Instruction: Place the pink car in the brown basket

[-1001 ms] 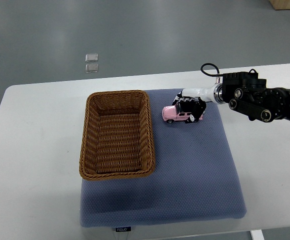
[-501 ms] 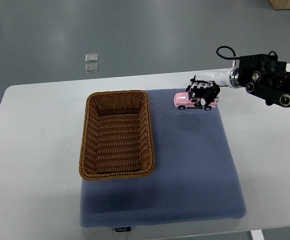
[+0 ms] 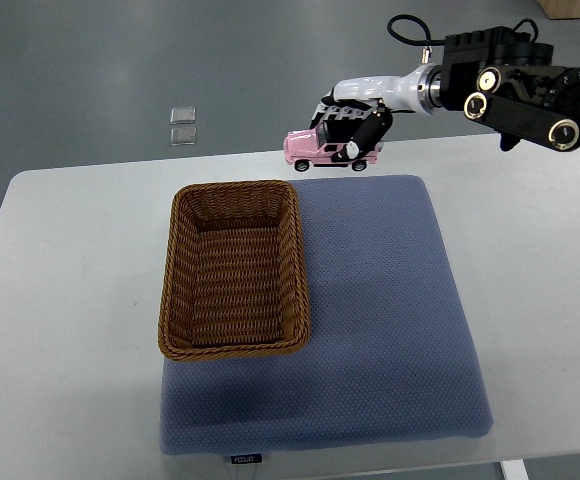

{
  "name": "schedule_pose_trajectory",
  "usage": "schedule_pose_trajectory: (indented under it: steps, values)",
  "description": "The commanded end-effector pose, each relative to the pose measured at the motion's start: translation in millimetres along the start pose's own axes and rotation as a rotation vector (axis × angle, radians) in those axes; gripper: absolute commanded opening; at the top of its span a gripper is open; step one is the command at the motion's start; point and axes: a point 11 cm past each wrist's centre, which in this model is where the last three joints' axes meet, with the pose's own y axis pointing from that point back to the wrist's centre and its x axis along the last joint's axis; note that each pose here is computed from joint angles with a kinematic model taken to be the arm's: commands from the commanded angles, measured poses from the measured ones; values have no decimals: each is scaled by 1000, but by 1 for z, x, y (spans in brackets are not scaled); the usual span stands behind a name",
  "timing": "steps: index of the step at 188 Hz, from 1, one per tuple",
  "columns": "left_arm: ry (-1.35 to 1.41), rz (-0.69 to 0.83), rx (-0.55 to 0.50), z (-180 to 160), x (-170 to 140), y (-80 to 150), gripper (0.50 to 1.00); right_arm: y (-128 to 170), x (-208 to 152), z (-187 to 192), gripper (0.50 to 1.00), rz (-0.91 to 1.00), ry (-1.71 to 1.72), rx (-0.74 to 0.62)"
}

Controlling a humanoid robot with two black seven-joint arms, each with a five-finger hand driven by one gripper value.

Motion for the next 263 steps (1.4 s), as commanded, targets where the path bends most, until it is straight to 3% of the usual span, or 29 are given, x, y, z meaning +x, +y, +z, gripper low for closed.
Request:
schedule_pose_trajectory:
  steps: [1, 40, 68, 113, 176, 202, 220, 228, 251, 263]
  values:
    - [-1, -2, 0, 0, -1, 0, 1000, -24, -12, -42, 500, -26, 10, 69]
    - [-2, -1, -2, 1, 0, 0, 1000, -62, -49, -83, 500, -85, 46, 113]
    - [-2, 0, -1, 1, 0, 0, 1000, -67, -59, -55, 500, -66, 39, 52]
    - [-2, -1, -2, 1, 0, 0, 1000, -73, -84, -34, 500, -69, -7, 32]
    - [-4, -1, -6, 4, 0, 0, 1000, -75, -91, -13, 500, -18, -39, -3]
    - [-6, -3, -7, 5, -1, 0, 1000, -76, -94, -10, 601, -2, -44, -6]
    - [-4, -9, -8, 5, -3, 0, 1000, -76, -92, -11, 780, 7, -49, -2]
    - [-4, -12, -9, 5, -4, 0, 1000, -75, -91, -12, 827, 7, -50, 0]
    - [-4, -12, -10, 6, -4, 0, 1000, -75, -89, -14, 893, 5, -54, 4]
    - [-4, -12, -10, 6, -4, 0, 1000, -75, -88, -15, 901, 4, -55, 5]
